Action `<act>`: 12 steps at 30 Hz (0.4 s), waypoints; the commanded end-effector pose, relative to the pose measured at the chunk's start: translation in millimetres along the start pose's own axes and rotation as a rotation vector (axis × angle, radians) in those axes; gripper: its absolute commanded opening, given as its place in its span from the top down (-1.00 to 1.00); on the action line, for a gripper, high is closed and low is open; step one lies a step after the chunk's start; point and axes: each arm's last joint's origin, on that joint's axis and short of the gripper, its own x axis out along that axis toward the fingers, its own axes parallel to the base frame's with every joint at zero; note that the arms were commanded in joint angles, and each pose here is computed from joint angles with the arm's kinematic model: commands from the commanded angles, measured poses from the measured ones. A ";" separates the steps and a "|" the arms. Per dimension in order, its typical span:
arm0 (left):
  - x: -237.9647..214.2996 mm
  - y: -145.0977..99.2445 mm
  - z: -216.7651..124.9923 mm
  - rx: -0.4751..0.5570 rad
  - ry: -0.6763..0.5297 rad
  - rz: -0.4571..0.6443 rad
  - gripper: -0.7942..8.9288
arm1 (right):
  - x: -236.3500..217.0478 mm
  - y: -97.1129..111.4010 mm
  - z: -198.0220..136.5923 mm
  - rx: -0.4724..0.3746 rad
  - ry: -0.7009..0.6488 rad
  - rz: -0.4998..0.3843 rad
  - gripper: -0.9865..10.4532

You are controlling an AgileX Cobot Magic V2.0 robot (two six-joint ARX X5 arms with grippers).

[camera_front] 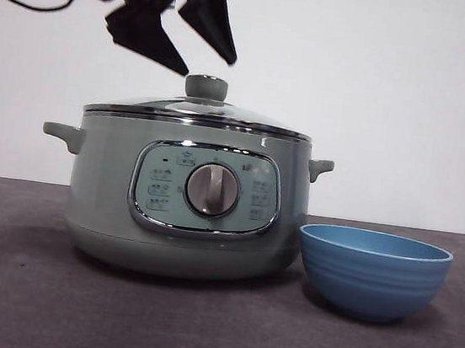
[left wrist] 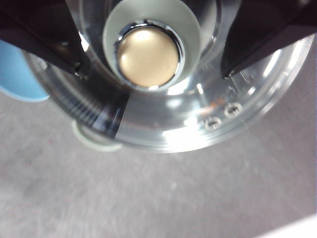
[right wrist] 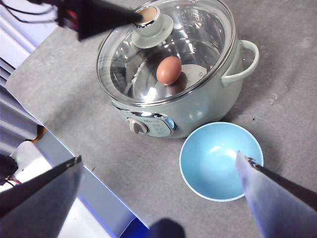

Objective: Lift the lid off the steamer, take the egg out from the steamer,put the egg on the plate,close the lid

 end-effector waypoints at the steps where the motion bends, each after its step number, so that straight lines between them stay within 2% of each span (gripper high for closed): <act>1: 12.2 -0.2 -3.7 0.016 0.023 0.005 -0.08 | -0.1 0.3 0.8 -0.003 -0.004 0.001 -0.14; 12: 21.1 -5.5 -9.2 0.018 0.073 0.008 -0.06 | -0.1 0.2 1.3 -0.007 -0.009 -0.001 -0.11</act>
